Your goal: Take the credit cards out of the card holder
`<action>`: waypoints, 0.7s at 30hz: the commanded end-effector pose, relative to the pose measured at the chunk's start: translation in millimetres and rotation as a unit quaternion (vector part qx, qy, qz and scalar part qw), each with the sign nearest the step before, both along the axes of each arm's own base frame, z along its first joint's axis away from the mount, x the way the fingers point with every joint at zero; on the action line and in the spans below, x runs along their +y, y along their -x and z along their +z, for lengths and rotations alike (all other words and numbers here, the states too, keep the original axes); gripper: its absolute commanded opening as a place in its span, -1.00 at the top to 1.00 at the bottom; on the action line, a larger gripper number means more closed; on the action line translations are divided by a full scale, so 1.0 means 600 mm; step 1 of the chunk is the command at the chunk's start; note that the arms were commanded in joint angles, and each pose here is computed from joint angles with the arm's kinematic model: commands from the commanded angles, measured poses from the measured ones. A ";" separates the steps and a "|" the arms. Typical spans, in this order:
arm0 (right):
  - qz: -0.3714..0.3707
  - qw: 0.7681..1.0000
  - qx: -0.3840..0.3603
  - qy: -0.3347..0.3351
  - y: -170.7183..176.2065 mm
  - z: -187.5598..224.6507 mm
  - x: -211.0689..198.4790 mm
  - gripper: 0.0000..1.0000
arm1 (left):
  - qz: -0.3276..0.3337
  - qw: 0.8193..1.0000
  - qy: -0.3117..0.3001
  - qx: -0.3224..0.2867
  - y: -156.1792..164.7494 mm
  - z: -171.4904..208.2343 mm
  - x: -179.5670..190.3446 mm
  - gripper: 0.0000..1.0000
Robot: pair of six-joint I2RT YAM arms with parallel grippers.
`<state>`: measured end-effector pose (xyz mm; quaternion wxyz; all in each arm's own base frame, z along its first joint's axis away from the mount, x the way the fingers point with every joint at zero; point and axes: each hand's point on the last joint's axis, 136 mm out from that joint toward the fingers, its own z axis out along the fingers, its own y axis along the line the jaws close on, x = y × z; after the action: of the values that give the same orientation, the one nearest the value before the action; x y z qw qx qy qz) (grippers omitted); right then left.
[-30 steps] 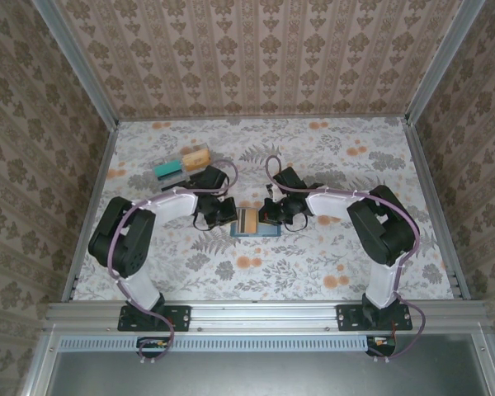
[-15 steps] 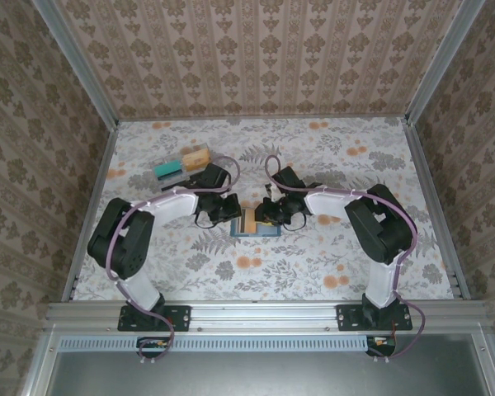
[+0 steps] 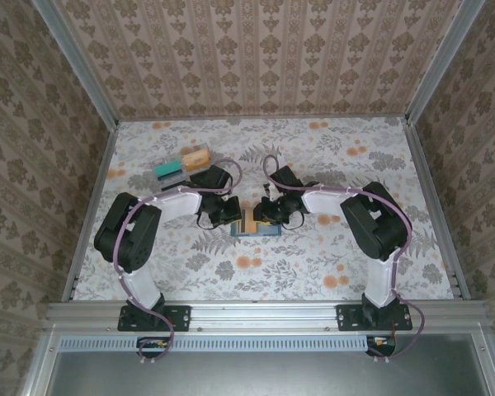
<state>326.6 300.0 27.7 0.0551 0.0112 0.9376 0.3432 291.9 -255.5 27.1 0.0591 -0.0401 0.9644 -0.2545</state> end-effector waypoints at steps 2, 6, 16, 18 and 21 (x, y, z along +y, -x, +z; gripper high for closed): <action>0.000 1.000 0.018 0.003 0.001 -0.013 0.007 0.51 | 0.006 0.998 -0.045 0.037 0.039 -0.044 0.034 0.89; 0.003 1.000 0.020 0.000 0.000 -0.012 0.013 0.51 | 0.009 0.998 -0.046 0.044 0.045 -0.052 0.037 0.90; 0.002 1.000 0.016 -0.004 -0.002 -0.007 0.015 0.68 | 0.005 0.998 -0.045 0.043 0.046 -0.052 0.036 0.90; 0.003 1.000 0.013 -0.003 -0.002 -0.005 0.014 0.75 | 0.003 0.998 -0.045 0.043 0.046 -0.050 0.035 0.90; 0.000 1.000 0.006 0.004 -0.003 -0.005 0.008 0.87 | 0.003 0.998 -0.044 0.040 0.043 -0.045 0.036 0.89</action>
<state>330.1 304.4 27.4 0.0480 0.0161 0.9368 0.3461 291.6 -255.1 26.6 0.0698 -0.0383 0.9617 -0.2621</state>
